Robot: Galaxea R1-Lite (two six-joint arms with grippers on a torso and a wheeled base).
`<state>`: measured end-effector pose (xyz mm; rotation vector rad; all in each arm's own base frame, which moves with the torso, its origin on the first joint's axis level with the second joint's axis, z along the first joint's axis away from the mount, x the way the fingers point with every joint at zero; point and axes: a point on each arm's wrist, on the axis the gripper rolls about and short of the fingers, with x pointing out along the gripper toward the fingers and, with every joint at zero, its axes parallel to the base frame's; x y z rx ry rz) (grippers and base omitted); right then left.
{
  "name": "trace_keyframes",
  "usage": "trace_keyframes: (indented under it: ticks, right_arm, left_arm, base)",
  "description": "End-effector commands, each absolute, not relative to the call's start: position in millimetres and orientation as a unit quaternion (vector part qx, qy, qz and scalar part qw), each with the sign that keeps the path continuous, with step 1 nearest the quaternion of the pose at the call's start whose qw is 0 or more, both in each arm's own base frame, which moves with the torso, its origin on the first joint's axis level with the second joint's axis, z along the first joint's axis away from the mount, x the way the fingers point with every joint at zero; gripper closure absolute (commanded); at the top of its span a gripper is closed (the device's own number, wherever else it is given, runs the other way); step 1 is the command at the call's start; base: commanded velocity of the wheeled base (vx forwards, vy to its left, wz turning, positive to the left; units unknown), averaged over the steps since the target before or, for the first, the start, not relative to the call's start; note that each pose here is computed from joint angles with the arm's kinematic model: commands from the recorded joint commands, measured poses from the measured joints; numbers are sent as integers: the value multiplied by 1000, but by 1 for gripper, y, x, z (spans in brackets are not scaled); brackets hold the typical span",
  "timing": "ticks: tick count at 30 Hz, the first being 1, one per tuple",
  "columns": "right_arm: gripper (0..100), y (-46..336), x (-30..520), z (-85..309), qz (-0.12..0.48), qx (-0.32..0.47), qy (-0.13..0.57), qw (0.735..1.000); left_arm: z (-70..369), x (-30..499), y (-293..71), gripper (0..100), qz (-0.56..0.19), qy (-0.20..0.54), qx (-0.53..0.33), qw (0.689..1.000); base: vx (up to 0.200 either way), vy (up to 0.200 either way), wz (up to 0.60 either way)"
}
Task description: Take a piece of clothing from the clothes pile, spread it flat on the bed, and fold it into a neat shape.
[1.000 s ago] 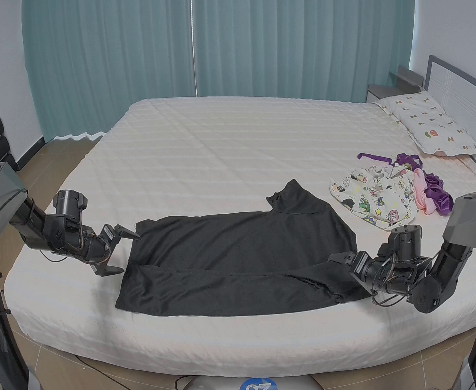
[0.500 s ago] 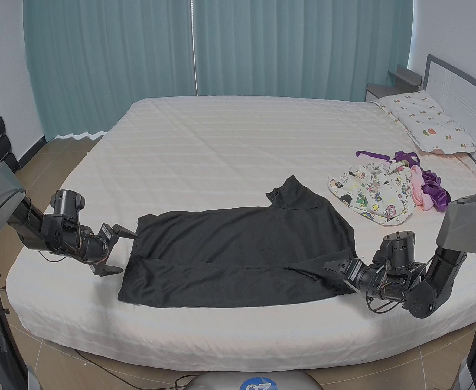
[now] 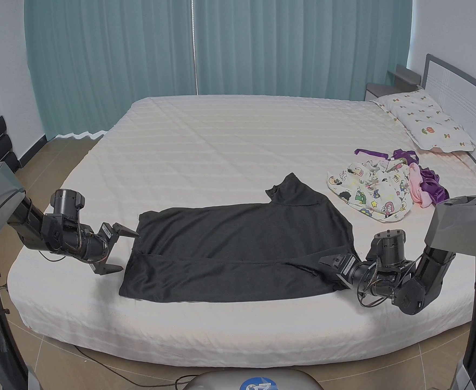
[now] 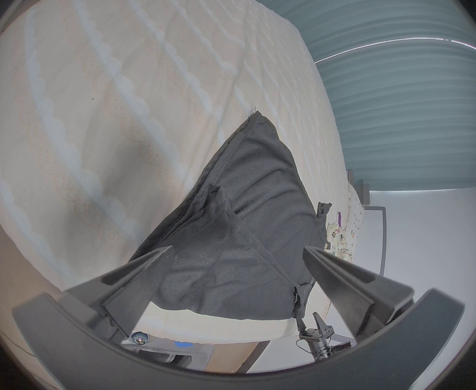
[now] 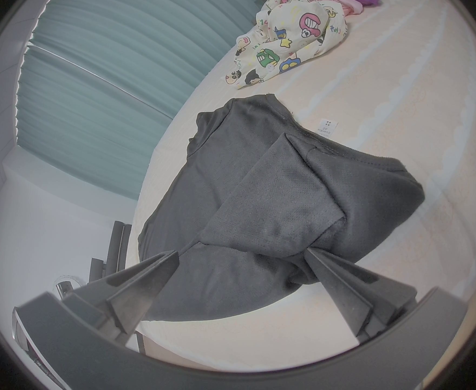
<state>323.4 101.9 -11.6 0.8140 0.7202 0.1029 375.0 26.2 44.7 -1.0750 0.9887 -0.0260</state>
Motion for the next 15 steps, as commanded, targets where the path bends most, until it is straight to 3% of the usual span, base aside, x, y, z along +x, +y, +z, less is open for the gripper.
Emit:
trace_keyframes:
  ticks: [1,13,14,15]
  right_arm:
    - [0,105,326,-20,47,385,350,853]
    - [0,108,331,-25,32,379,355,854]
    - [100,109,331,-25,31,379,354,854]
    - [100,109,332,-24,27,379,350,857]
  left_arm:
    - [43,375,26,0,-11,453,-491,744]
    - [43,375,26,0,-11,453,-491,744]
    - [43,375,26,0,-11,453,-491,744]
    - [43,376,26,0,-11,453,-491,745]
  base:
    - [0,0,0]
    - [0,0,0]
    - [0,0,0]
    - [0,0,0]
